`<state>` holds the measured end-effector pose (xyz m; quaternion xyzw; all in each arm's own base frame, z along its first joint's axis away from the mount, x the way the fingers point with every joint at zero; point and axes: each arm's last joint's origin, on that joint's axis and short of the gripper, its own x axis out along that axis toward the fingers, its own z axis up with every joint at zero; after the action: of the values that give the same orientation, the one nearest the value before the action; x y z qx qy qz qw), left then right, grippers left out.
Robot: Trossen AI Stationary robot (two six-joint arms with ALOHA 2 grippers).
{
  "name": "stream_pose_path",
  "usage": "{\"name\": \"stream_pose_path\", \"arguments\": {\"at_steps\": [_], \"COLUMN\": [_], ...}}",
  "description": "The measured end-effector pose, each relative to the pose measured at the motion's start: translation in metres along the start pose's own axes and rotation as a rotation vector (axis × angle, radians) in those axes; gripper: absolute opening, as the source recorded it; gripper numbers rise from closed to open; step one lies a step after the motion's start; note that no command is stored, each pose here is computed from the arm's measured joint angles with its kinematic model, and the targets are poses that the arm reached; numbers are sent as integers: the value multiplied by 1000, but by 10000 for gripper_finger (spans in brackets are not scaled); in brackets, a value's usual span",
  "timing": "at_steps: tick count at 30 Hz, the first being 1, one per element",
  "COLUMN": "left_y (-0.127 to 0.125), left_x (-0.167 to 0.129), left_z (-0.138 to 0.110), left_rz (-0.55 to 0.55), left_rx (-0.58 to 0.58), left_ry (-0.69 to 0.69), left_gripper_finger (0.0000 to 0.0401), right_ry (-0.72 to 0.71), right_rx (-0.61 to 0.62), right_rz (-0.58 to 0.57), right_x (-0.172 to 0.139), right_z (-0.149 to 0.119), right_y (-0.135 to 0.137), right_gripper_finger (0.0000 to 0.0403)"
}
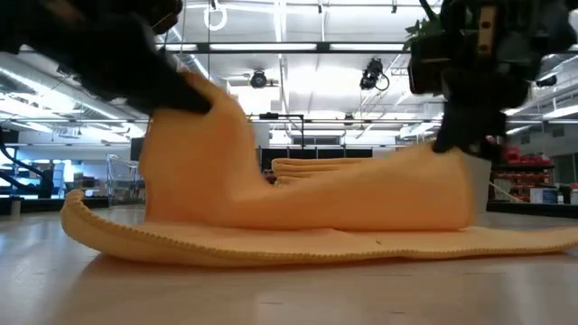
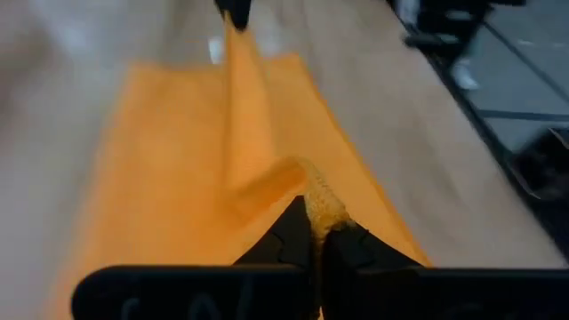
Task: Fold microfiber towels
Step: Fold the orange towel
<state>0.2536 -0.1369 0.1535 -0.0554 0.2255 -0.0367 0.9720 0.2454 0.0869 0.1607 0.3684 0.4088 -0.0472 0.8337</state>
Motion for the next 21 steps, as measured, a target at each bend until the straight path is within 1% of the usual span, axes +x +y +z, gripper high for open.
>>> {"name": "stream_pose_path", "arguments": {"at_steps": [4, 7, 8, 10, 11, 12, 14, 16, 18, 21], "left_y": [25, 48, 53, 61, 62, 60, 50, 37, 23, 5], "left_x": [-13, -26, -29, -31, -31, -30, -27, -24, -19, -8], "left_z": [23, 38, 41, 42, 40, 38, 33, 24, 15, 0], "left_rz": [130, 203, 207, 156, 106, 55, -29, -71, -114, -159], "left_rx": [91, 133, 141, 146, 138, 118, 81, 73, 71, 33], "left_ry": [-37, -25, -18, 20, 50, 72, 98, 127, 139, 152], "left_gripper_finger": [13, 6, 6, 9, 10, 9, 6, 6, 8, 7], "right_ry": [-92, -191, -209, -201, -164, -111, -5, 79, 134, 164], "right_rx": [-140, -309, -387, -529, -567, -578, -583, -609, -652, -685], "right_rz": [-99, -174, -195, -224, -217, -193, -146, -118, -117, -130], "right_x": [-36, -68, -76, -85, -85, -83, -73, -61, -50, -36], "right_z": [31, 61, 69, 76, 75, 70, 54, 30, 11, -4], "right_y": [-15, -21, -22, -22, -21, -21, -16, -9, 0, 7], "right_gripper_finger": [3, 2, 2, 2, 2, 2, 1, 1, 1, 0]}}
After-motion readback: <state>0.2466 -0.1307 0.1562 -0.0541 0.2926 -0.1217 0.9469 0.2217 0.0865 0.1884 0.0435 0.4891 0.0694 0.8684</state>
